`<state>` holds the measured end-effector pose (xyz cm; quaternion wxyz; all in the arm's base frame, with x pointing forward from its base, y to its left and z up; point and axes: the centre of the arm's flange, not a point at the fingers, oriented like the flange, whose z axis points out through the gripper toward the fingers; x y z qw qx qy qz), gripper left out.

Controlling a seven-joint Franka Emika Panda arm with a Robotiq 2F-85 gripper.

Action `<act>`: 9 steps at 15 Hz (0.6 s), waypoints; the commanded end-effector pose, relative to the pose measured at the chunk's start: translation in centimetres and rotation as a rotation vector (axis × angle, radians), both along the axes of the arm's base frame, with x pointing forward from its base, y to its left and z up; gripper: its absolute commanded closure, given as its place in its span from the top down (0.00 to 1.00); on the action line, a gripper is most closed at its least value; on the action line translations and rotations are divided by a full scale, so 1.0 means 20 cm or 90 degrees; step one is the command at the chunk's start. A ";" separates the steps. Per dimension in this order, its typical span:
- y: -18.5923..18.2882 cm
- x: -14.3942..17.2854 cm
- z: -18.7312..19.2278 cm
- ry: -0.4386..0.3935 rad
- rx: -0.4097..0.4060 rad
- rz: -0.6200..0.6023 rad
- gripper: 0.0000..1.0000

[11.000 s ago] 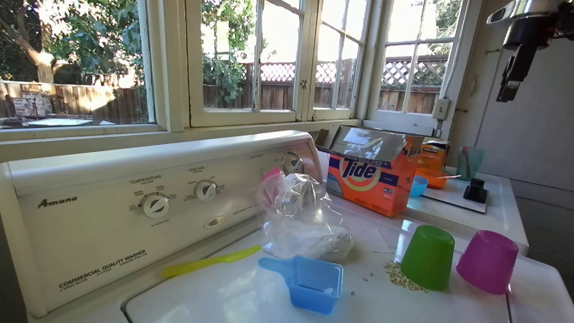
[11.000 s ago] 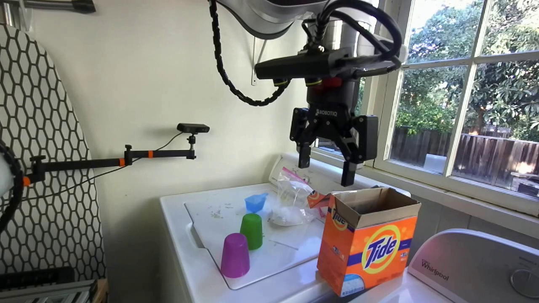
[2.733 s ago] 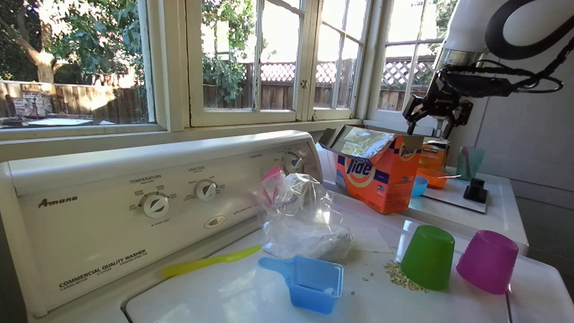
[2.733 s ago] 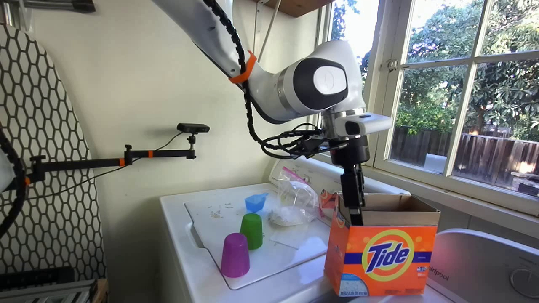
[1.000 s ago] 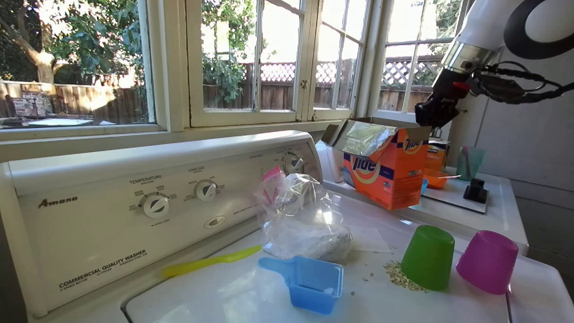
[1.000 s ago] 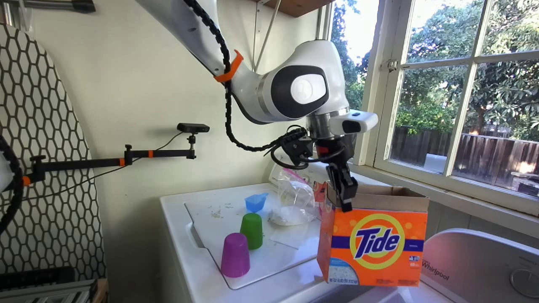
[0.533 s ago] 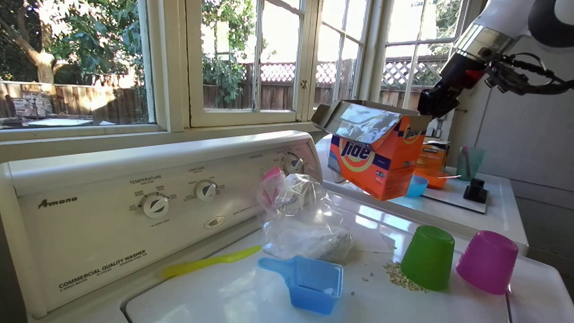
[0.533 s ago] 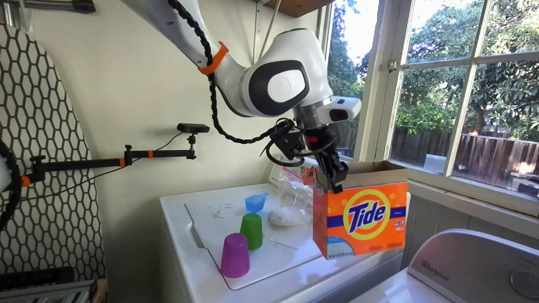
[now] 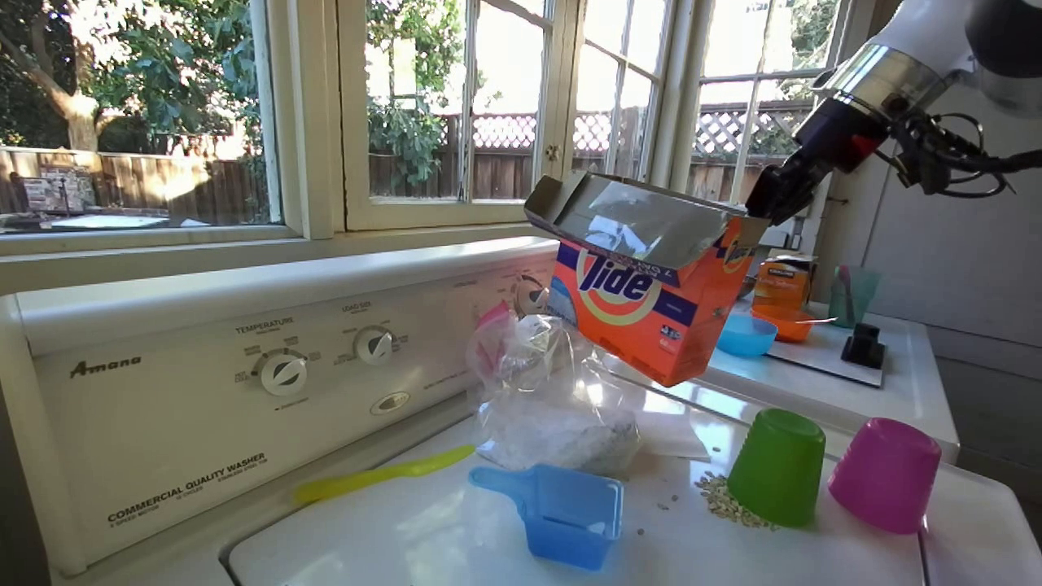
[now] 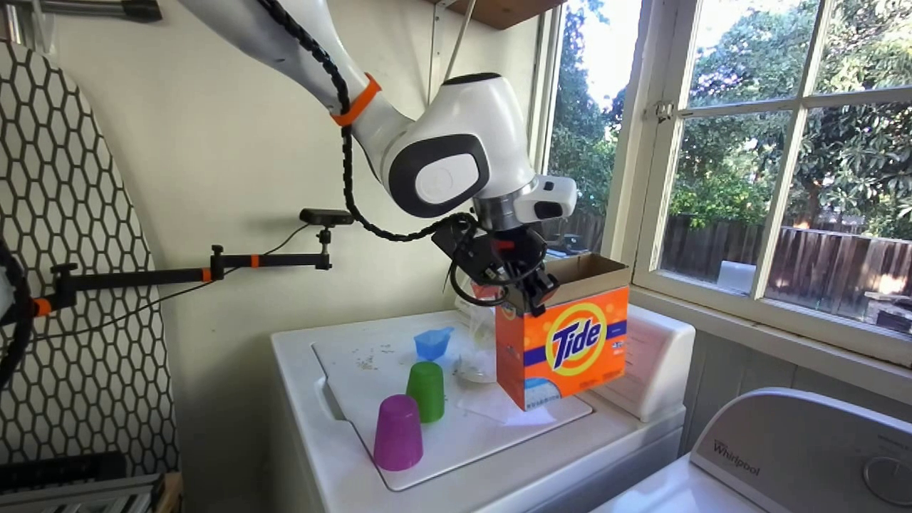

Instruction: Move the box of Tide to the left machine then put the blue measuring cup in the box.

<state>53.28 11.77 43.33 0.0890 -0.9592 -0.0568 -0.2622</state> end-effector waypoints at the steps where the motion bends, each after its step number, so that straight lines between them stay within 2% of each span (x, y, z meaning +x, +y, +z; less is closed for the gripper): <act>1: -0.05 -0.05 -0.02 -0.004 -0.030 0.033 0.01; 7: -0.06 -0.03 -0.05 -0.004 -0.061 0.071 0.01; 9: -0.04 -0.02 -0.06 0.010 -0.078 0.095 0.01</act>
